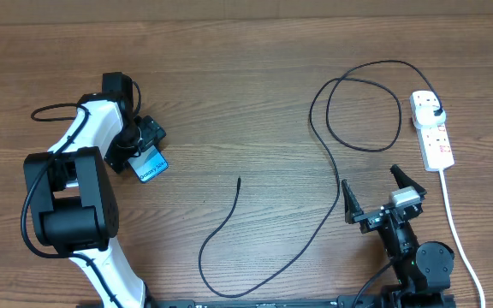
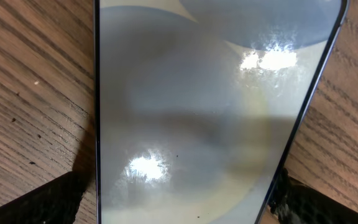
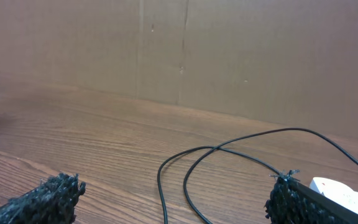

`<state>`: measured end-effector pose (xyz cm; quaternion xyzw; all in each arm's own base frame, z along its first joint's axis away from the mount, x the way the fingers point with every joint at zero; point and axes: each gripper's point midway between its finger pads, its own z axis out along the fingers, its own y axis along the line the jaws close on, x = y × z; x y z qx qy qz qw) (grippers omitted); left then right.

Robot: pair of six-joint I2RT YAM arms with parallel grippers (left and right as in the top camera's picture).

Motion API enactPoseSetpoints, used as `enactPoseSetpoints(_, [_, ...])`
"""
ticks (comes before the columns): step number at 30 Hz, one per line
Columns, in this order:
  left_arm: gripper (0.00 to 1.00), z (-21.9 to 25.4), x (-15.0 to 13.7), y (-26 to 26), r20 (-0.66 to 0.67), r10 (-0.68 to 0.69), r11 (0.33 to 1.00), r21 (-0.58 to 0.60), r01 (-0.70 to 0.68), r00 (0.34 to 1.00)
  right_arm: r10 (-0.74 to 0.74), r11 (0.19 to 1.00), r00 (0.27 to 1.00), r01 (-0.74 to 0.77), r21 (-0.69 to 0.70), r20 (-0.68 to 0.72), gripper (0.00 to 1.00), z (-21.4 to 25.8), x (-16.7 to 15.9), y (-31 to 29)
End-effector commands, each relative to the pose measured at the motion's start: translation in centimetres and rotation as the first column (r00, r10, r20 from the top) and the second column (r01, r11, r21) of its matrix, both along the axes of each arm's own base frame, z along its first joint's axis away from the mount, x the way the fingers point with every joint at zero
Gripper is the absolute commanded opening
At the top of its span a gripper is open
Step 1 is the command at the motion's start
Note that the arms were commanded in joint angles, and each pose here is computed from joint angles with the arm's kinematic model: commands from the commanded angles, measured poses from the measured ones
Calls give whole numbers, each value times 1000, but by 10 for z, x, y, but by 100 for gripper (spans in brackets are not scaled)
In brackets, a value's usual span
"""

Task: Plug charger to phone and switch on socket

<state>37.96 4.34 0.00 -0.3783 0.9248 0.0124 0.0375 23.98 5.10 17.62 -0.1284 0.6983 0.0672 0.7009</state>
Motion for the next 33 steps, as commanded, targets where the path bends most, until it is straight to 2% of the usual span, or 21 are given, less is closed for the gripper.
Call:
enactPoseSetpoints(1, [100, -10, -6, 3, -32, 13, 1000, 22, -13, 999, -12, 1000, 1000, 12, -4, 4, 100, -2, 1, -2])
enactPoseSetpoints(16, [100, -10, -6, 3, -32, 13, 1000, 22, -13, 999, -12, 1000, 1000, 12, -4, 4, 100, -2, 1, -2])
enactPoseSetpoints(26, [93, -10, -6, 3, -32, 13, 1000, 22, -12, 999, -12, 1000, 1000, 12, -4, 4, 100, -2, 1, -2])
enactPoseSetpoints(33, [92, -10, -6, 3, -33, 13, 1000, 21, -12, 999, -12, 1000, 1000, 12, -4, 4, 100, -2, 1, -2])
